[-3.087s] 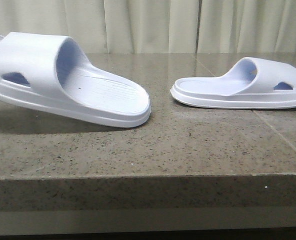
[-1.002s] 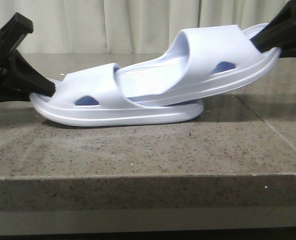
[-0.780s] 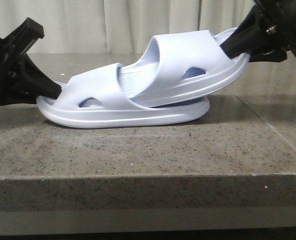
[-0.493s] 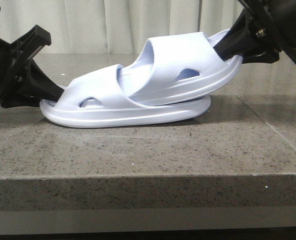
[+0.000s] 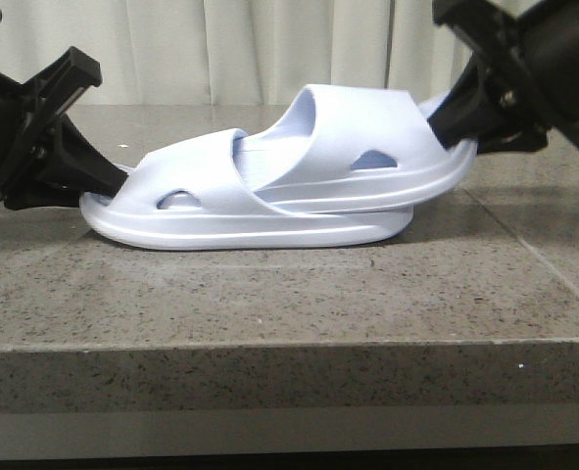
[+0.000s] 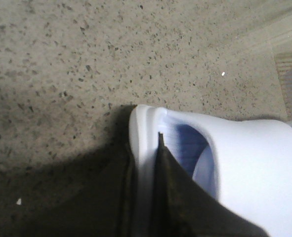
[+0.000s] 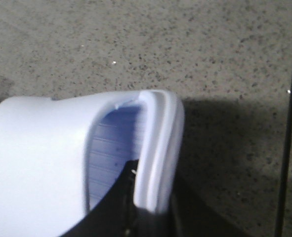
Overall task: Insert blue slippers together front up
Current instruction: 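Push the right-held slipper's toe into the left-held slipper's strap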
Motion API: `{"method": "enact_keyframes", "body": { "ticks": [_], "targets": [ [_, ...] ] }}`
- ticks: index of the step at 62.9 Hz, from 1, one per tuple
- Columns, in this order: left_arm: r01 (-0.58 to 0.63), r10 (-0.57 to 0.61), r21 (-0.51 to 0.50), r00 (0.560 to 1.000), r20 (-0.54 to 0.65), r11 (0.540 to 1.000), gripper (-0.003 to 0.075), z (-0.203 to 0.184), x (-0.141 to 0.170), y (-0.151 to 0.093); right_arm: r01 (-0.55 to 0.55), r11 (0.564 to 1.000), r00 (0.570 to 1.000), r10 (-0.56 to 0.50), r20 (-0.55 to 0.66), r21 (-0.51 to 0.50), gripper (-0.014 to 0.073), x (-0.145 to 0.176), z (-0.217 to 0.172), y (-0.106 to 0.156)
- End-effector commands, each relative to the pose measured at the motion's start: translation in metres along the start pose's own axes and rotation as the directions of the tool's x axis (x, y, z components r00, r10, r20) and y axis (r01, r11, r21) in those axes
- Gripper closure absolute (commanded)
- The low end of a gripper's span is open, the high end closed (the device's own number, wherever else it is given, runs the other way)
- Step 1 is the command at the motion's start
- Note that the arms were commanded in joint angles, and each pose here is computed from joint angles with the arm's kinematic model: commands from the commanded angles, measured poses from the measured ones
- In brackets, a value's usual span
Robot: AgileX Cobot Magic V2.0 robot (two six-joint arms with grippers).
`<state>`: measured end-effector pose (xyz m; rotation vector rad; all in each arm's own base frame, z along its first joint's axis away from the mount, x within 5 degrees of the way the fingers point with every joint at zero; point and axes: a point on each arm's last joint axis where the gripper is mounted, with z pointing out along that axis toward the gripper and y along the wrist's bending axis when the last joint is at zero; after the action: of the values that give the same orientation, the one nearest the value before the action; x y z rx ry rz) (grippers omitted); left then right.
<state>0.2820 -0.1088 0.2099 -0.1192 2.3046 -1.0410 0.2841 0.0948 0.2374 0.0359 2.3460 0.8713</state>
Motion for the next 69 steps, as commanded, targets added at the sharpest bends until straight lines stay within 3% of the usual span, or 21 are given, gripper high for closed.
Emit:
{"method": "enact_keyframes", "body": {
  "ticks": [1,16,23,34,43,48,69],
  "targets": [
    [0.001,0.006,0.175,0.999,-0.037,0.985,0.0741,-0.001,0.001,-0.027,-0.019,0.99,0.994,0.004,-0.107,-0.136,0.0652,0.008,0.006,0.016],
    [0.001,0.007,0.183,0.999,-0.041,0.983,0.0741,-0.001,0.002,-0.028,-0.027,0.992,0.995,0.015,-0.098,-0.124,0.0607,0.007,0.008,0.014],
    [0.001,0.007,0.184,0.999,-0.041,0.983,0.0741,-0.001,0.002,-0.028,-0.016,0.992,0.995,0.005,-0.095,-0.122,0.0477,0.007,0.008,0.013],
    [-0.001,0.009,0.19,0.999,-0.043,0.982,0.0741,-0.002,0.002,-0.029,0.002,0.994,0.997,-0.01,-0.078,-0.105,0.0201,0.001,0.002,0.004],
    [-0.01,0.019,0.186,0.999,-0.048,0.982,0.0741,-0.002,0.002,-0.028,0.035,0.996,0.998,-0.039,-0.055,-0.084,0.0062,-0.007,-0.018,-0.007],
    [-0.01,0.02,0.188,0.999,-0.049,0.982,0.0741,-0.002,0.002,-0.028,0.044,0.997,0.999,-0.045,-0.012,-0.061,0.0029,-0.015,-0.037,-0.015],
    [-0.01,0.019,0.188,0.999,-0.048,0.982,0.0741,-0.002,0.002,-0.028,0.041,0.998,0.986,-0.049,0.158,0.05,0.0029,-0.031,-0.107,-0.039]
  ]
}}
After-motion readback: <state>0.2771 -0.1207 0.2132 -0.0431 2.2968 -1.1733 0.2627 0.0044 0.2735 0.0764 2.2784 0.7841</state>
